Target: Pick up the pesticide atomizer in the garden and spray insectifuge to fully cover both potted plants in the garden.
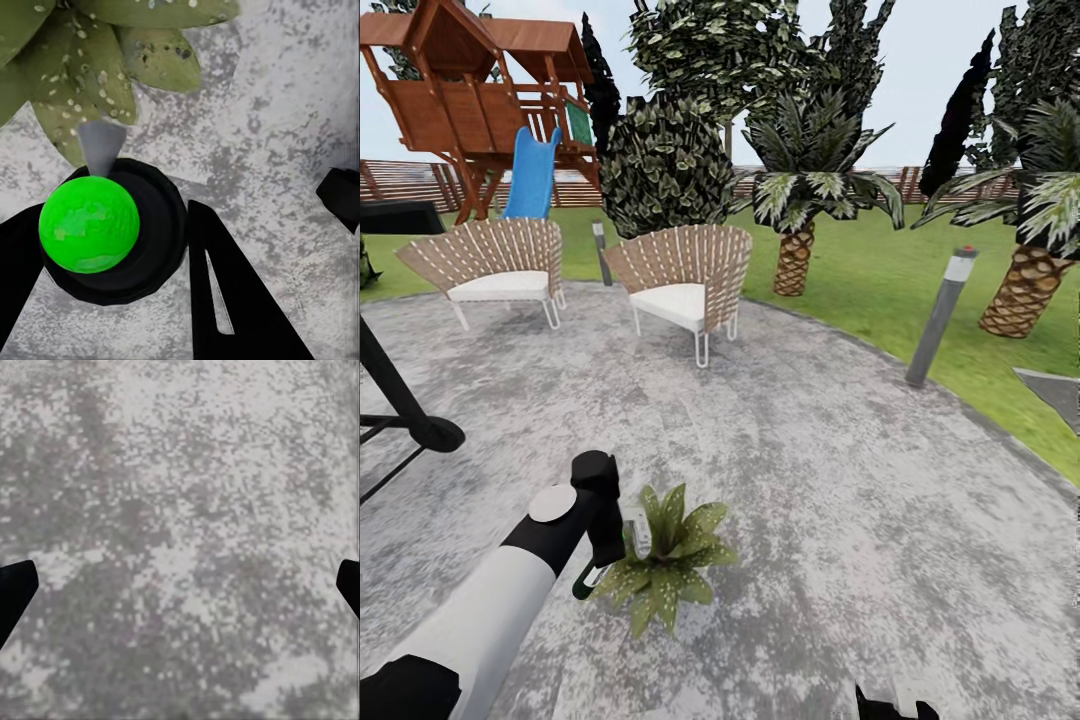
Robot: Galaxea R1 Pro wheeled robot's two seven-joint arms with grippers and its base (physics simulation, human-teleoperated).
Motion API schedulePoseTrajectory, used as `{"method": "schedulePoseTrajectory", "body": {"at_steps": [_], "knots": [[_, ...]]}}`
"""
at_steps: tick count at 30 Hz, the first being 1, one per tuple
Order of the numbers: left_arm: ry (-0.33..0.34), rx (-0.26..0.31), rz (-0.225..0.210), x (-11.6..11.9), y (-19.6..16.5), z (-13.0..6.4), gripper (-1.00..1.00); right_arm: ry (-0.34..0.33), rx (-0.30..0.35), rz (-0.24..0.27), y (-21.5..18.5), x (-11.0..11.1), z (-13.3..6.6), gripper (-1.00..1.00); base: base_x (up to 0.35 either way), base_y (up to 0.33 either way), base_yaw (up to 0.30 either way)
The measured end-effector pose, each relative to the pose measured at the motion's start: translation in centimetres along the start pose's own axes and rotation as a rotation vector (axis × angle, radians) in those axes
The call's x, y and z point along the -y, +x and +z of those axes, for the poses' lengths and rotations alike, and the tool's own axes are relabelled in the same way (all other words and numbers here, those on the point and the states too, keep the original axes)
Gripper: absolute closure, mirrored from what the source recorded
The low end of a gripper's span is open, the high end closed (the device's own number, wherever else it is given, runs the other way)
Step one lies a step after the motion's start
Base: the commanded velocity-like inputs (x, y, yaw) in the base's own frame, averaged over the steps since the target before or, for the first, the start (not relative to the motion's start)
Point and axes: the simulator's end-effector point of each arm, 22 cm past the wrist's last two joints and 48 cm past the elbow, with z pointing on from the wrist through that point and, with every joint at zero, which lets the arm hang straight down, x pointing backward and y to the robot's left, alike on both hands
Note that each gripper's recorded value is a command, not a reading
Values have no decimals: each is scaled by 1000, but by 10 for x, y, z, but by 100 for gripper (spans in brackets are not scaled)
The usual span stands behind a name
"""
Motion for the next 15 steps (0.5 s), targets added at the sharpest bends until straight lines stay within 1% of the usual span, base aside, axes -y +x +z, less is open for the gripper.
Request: {"method": "schedulePoseTrajectory", "body": {"at_steps": [9,15], "knots": [[-1,0,0,0,0,0,100,0,0,0,0,0,0,-100,-334,-3,0],[7,-5,-2,2,3,4,100,0,0,0,0,0,0,-100,-332,0,0]]}}
